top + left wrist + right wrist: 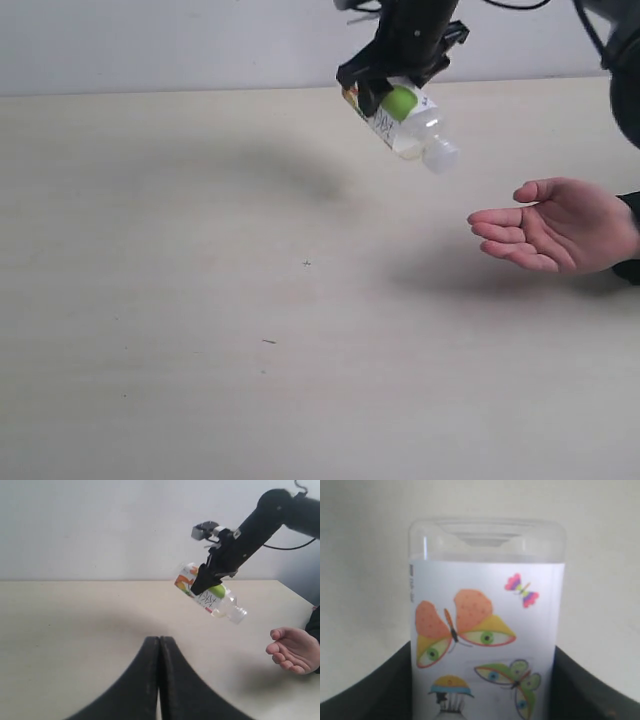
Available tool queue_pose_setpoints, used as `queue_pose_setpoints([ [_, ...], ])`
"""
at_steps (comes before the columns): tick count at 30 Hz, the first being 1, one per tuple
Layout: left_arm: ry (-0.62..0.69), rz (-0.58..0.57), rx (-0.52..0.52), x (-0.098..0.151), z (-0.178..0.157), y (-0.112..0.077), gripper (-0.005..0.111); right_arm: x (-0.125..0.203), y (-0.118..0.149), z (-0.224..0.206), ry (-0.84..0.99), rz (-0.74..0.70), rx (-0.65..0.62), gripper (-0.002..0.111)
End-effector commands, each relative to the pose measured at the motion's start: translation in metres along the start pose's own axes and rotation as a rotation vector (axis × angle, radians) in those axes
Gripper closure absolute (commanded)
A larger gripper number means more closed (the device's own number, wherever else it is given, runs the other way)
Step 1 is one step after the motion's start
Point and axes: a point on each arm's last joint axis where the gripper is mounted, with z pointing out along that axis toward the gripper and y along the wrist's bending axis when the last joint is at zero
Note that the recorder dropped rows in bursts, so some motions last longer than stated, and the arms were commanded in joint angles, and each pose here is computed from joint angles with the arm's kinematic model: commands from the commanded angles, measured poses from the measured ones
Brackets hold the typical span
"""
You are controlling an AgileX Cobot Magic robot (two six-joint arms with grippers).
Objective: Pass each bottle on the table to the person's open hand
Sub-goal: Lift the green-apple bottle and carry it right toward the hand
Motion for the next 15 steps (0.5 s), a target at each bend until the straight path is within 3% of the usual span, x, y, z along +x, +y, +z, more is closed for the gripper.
queue_pose_setpoints([
  [1,-0.021,0.001,-0.002,-0.001,-0.001,0.000,0.106,-0.006,-0.001,-0.058,-0.099,0.024,0.032,0.108],
  [7,-0.021,0.001,-0.002,-0.001,-0.001,0.000,0.106,-0.005,-0.005,-0.098,-0.168,0.139,0.094,0.108],
  [15,-0.021,0.001,-0.002,-0.001,-0.001,0.000,0.106,0.012,-0.003,-0.118,-0.148,0.144,0.110,0.108],
])
